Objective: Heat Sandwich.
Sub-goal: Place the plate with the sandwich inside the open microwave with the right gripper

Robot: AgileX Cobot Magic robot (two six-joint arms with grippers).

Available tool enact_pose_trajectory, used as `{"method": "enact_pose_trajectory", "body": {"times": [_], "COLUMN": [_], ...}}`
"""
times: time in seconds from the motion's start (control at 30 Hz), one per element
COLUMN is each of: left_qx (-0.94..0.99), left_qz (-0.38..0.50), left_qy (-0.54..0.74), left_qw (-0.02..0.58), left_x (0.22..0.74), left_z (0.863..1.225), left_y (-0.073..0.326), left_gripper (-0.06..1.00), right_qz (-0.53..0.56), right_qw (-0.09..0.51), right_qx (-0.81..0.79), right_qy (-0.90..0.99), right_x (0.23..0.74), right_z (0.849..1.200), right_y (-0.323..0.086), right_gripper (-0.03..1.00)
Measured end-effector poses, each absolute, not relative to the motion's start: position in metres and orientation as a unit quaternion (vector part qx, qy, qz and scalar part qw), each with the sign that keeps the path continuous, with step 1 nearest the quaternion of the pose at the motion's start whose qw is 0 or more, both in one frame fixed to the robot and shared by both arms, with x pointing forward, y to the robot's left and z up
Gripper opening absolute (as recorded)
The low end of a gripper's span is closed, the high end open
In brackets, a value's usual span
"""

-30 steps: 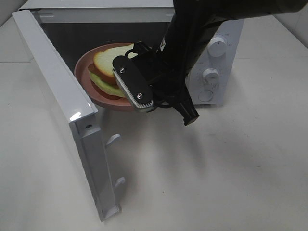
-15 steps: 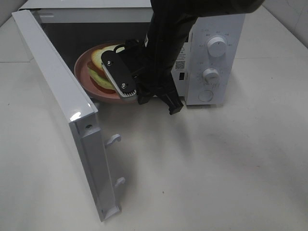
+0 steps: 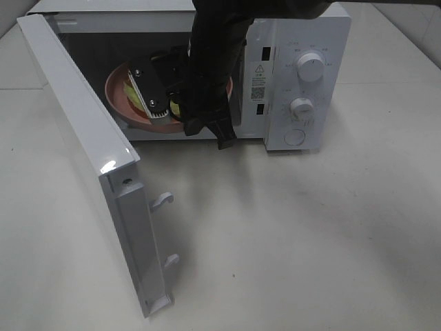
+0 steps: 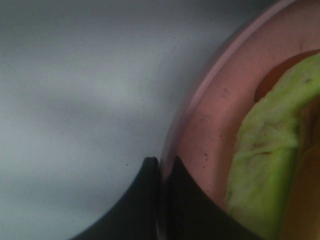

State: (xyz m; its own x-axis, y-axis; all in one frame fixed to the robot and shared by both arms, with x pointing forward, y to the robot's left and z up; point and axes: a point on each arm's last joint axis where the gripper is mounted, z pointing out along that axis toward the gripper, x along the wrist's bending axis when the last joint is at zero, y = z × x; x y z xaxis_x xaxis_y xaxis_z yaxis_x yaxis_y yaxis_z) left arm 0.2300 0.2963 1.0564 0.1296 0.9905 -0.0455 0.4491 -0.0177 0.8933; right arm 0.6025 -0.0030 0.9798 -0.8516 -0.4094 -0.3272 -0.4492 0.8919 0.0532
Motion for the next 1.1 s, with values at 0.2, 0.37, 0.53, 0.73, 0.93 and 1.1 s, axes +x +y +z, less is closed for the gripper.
{"method": "enact_pose_trajectory", "body": {"times": [0.2,0.37,0.53,0.73,0.93,1.1], "left_qx": [0.631,0.631,0.631,0.631,0.631,0.631], "left_qz": [0.332,0.332,0.332,0.332,0.332,0.332], "left_qy": [0.570,0.570,0.570,0.570,0.570,0.570], "left_qw": [0.408,0.408,0.408,0.408,0.408,0.408], "left_x": [0.230,0.230,0.230,0.230,0.230,0.230], "left_z": [1.056,1.056,1.056,1.056,1.056,1.056], "left_y": [0.296,0.296,0.296,0.296,0.296,0.296], "left_gripper": [0.97,0.97,0.97,0.97,0.97,0.97], "right_qz": [0.057,0.055,0.056,0.058,0.059,0.060], "right_qw": [0.156,0.151,0.152,0.160,0.169,0.171], "right_qx": [-0.213,-0.203,-0.199,-0.179,-0.166,-0.159], "right_qy": [0.963,0.966,0.966,0.969,0.970,0.970], "right_x": [0.609,0.615,0.620,0.629,0.636,0.639], "right_z": [0.975,0.966,0.960,0.954,0.951,0.947], "right_y": [0.001,0.005,0.009,0.015,0.019,0.022], "right_gripper": [0.02,0.02,0.02,0.02,0.02,0.02]}}
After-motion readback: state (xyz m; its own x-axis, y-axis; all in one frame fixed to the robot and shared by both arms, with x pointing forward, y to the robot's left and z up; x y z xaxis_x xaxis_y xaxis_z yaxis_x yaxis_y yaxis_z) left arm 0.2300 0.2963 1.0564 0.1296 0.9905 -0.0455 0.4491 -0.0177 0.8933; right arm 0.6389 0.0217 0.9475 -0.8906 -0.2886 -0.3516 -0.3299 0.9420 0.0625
